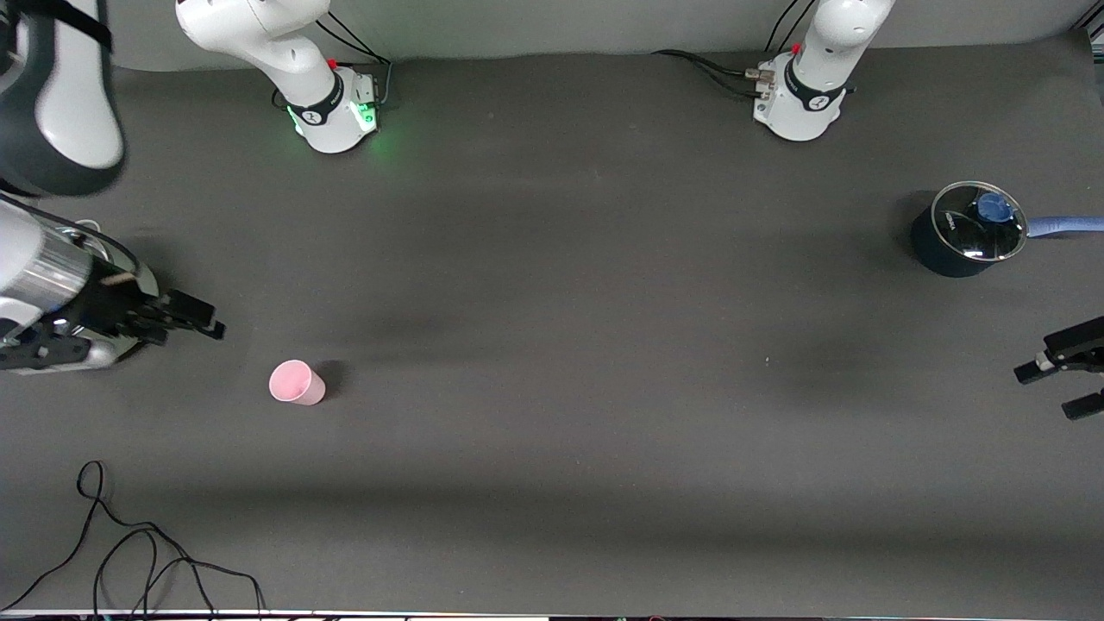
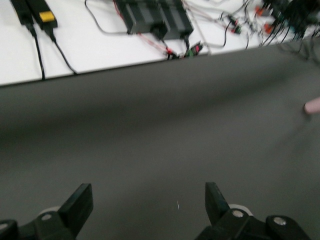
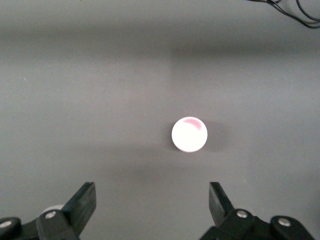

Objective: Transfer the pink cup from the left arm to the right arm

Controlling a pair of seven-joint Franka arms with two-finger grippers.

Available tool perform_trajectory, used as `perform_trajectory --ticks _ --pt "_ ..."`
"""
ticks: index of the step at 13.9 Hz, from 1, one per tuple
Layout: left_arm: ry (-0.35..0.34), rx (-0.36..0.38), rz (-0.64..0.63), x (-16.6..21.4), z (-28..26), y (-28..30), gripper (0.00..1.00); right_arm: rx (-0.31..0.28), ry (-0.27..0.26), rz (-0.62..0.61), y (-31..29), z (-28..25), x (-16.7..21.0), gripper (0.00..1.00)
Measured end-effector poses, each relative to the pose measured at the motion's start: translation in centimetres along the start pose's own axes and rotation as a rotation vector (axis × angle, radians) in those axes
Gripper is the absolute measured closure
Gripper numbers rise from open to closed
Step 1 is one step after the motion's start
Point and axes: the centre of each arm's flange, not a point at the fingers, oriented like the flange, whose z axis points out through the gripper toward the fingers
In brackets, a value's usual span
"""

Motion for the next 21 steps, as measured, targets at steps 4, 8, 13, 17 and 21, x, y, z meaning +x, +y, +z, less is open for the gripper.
perform_trajectory --ticks 4,8,13,17,21 --pt "-0.155 0.087 -0.148 0.1 -2.8 5.7 0.00 -0.117 -0.026 0.015 0.1 -5.2 -0.6 0.00" --pt "-0.295 0.212 -0.266 -0.6 -3.3 9.6 0.00 -0.155 -0.048 0.047 1.7 -5.2 -0.5 0.00" --pt "-0.347 0.335 -0.199 0.0 -1.1 16.6 0.00 -0.161 -0.060 0.061 2.4 -5.1 -0.5 0.00" --pt "-0.355 0.392 -0.197 -0.3 -0.3 18.6 0.00 -0.161 -0.090 0.065 2.4 -5.1 -0.9 0.00" --pt "-0.360 0.414 -0.238 -0.2 0.8 19.2 0.00 -0.162 -0.100 0.076 3.0 -5.3 -1.1 0.00"
